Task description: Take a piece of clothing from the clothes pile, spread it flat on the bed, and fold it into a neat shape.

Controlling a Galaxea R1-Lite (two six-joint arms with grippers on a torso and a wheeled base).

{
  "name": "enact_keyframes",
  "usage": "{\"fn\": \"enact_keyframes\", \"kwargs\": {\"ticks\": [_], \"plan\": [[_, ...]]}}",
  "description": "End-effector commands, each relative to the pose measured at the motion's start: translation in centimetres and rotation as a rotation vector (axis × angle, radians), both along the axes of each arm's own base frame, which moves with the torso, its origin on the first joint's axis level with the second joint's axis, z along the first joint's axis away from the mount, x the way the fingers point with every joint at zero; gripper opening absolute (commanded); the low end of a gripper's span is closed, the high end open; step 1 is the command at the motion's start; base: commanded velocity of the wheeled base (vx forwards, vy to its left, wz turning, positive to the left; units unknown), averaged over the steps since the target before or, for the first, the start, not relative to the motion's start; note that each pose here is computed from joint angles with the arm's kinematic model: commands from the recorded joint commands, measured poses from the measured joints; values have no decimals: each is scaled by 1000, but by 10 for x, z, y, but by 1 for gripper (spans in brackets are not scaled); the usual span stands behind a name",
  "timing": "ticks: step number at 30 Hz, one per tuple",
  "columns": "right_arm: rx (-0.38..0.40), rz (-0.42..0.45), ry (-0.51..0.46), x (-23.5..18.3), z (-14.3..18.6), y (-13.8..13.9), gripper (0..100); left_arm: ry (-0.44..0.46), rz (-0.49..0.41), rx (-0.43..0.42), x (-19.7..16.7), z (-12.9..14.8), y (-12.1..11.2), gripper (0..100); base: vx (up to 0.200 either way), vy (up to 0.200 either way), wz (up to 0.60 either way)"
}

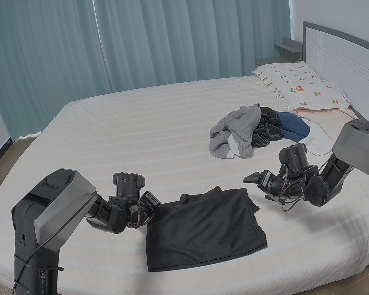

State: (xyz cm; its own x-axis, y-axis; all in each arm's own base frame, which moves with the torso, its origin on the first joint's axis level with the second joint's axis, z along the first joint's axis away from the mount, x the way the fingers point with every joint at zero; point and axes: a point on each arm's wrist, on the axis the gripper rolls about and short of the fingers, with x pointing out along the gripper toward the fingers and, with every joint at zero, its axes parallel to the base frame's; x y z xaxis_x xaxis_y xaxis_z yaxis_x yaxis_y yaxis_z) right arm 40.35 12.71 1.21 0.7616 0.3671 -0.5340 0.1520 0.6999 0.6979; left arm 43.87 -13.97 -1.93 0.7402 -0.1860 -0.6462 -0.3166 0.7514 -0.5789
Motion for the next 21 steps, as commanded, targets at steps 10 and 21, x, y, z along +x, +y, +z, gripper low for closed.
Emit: {"fn": "enact_keyframes", "kwargs": {"ticks": [10, 21], "plan": [[55, -19, -7, 22, -21, 10, 100, 4, 88, -44, -5, 9, 8, 0, 0, 0, 0], [70, 8, -51, 26, -32, 24, 100, 13, 92, -43, -9, 10, 9, 0, 0, 0, 0]]}}
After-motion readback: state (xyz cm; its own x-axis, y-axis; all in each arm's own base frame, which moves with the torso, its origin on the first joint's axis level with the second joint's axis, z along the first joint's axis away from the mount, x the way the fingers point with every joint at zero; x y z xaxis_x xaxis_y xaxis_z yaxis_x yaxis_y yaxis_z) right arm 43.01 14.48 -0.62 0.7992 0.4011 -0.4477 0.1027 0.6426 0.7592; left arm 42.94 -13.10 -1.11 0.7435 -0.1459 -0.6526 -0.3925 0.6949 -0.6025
